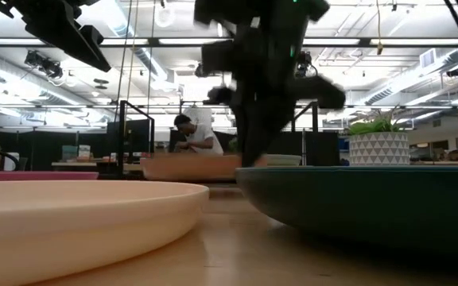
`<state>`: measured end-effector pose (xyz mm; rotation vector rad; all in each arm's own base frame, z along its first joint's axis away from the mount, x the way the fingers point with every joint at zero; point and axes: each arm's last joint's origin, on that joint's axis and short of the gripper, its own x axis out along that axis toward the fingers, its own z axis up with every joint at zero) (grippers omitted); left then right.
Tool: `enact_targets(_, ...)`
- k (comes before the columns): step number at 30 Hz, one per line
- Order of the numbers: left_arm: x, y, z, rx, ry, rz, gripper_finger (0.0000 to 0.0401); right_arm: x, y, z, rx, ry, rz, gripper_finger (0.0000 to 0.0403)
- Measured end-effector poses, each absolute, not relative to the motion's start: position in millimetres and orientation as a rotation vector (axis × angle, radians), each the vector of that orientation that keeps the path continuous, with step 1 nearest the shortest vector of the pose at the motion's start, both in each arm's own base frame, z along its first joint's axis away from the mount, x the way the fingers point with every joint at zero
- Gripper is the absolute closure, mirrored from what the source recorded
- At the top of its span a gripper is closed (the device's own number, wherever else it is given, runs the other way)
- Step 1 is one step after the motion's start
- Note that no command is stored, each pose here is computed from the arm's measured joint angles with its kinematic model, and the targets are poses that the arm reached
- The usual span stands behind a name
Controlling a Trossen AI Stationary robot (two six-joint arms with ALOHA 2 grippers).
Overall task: Place and stack plates onto a shelf
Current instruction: Stack the brown plate on top of the light blue plate on the shelf
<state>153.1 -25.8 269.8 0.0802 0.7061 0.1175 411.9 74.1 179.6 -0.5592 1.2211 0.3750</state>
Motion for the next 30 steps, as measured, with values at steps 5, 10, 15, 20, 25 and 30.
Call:
enact_targets(5, 155, -26, 272, 0.097, 0.676, 0.108, 0.0205, 402, 75, 219, -0.542, 1.127, 0.332, 0.0383)
enact_targets(10, 156, -26, 273, 0.105, 0.664, 0.121, 0.0205, 392, 58, 246, -0.570, 1.115, 0.199, 0.0383)
enact_targets(15, 156, -26, 273, 0.104, 0.663, 0.123, 0.0205, 391, 15, 252, -0.497, 1.147, 0.094, 0.0383)
enact_targets(20, 156, -26, 273, 0.105, 0.663, 0.123, 0.0205, 388, -31, 249, -0.426, 1.202, 0.009, 0.0382)
enact_targets(25, 156, -26, 268, 0.107, 0.670, 0.123, 0.0205, 383, -71, 250, -0.363, 1.216, -0.077, 0.0382)
enact_targets(30, 155, -26, 258, 0.115, 0.697, 0.125, 0.0205, 376, -98, 247, -0.304, 1.236, -0.116, 0.0382)
